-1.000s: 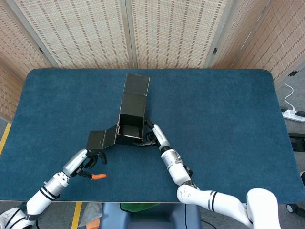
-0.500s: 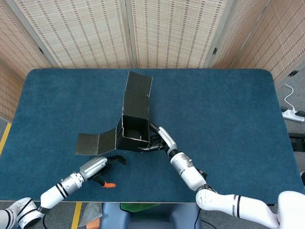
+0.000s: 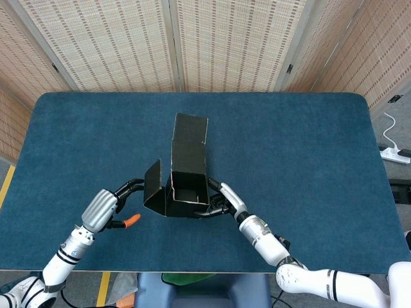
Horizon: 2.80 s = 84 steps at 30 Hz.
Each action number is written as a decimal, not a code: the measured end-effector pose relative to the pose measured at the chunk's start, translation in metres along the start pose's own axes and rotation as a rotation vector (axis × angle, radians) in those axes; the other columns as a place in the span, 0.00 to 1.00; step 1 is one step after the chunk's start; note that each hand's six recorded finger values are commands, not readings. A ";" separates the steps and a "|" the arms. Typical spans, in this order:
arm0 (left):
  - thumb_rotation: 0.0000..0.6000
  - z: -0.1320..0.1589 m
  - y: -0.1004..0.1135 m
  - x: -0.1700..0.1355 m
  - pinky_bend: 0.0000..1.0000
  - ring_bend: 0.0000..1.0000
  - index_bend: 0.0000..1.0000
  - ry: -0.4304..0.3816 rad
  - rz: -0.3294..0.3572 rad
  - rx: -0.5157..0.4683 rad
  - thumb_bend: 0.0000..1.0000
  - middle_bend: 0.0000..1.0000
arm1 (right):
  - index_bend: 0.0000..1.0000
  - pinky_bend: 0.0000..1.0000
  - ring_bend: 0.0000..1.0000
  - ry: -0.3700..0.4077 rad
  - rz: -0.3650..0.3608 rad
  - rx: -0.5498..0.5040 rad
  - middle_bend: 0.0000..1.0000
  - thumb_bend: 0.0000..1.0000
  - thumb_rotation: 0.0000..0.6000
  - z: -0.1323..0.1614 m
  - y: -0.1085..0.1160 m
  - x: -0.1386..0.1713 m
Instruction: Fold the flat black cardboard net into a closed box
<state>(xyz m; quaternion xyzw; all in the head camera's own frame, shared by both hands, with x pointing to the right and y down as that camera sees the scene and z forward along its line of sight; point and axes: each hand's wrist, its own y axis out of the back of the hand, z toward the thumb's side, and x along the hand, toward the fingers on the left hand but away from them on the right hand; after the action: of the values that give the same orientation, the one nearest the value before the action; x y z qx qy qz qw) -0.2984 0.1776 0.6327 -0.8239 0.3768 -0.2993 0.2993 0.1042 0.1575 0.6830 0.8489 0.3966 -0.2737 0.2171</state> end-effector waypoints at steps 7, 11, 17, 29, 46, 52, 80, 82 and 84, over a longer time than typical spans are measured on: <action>1.00 0.020 0.003 0.016 0.91 0.82 0.29 -0.089 0.037 0.035 0.33 0.31 | 0.47 1.00 0.81 -0.007 0.027 0.003 0.51 0.23 1.00 -0.007 -0.011 0.001; 1.00 0.031 0.000 0.028 0.91 0.82 0.30 -0.137 0.042 0.045 0.33 0.31 | 0.47 1.00 0.81 -0.005 0.039 0.018 0.51 0.23 1.00 -0.010 -0.016 0.001; 1.00 0.042 -0.005 0.038 0.91 0.82 0.31 -0.201 0.030 0.087 0.33 0.33 | 0.47 1.00 0.81 0.001 0.036 0.050 0.51 0.23 1.00 -0.015 -0.020 -0.001; 1.00 0.043 -0.023 0.049 0.91 0.82 0.35 -0.246 -0.034 0.145 0.32 0.36 | 0.47 1.00 0.81 0.002 0.035 0.146 0.51 0.23 1.00 -0.027 -0.024 -0.007; 1.00 0.017 -0.071 0.050 0.91 0.82 0.38 -0.279 -0.138 0.294 0.32 0.39 | 0.47 1.00 0.80 -0.010 0.000 0.263 0.51 0.23 1.00 -0.058 -0.014 -0.023; 1.00 0.015 -0.085 0.051 0.90 0.82 0.40 -0.293 -0.144 0.286 0.32 0.41 | 0.47 1.00 0.80 -0.004 -0.003 0.307 0.51 0.23 1.00 -0.066 -0.015 -0.029; 1.00 0.016 -0.124 0.046 0.87 0.81 0.49 -0.341 -0.288 0.571 0.32 0.46 | 0.47 1.00 0.80 0.034 -0.009 0.391 0.50 0.23 1.00 -0.091 -0.018 -0.025; 1.00 0.017 -0.125 0.046 0.87 0.81 0.52 -0.341 -0.291 0.585 0.32 0.48 | 0.47 1.00 0.80 0.039 -0.009 0.392 0.50 0.23 1.00 -0.092 -0.018 -0.024; 1.00 0.018 -0.127 0.046 0.87 0.81 0.54 -0.341 -0.297 0.598 0.32 0.50 | 0.47 1.00 0.80 0.043 -0.008 0.391 0.50 0.23 1.00 -0.092 -0.019 -0.024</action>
<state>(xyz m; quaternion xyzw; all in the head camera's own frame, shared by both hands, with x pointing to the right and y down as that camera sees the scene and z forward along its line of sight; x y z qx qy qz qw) -0.2049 0.2135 0.7244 -0.7838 0.0941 -0.2946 0.5385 0.1030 0.2098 0.7647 0.8790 0.3440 -0.3280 0.0385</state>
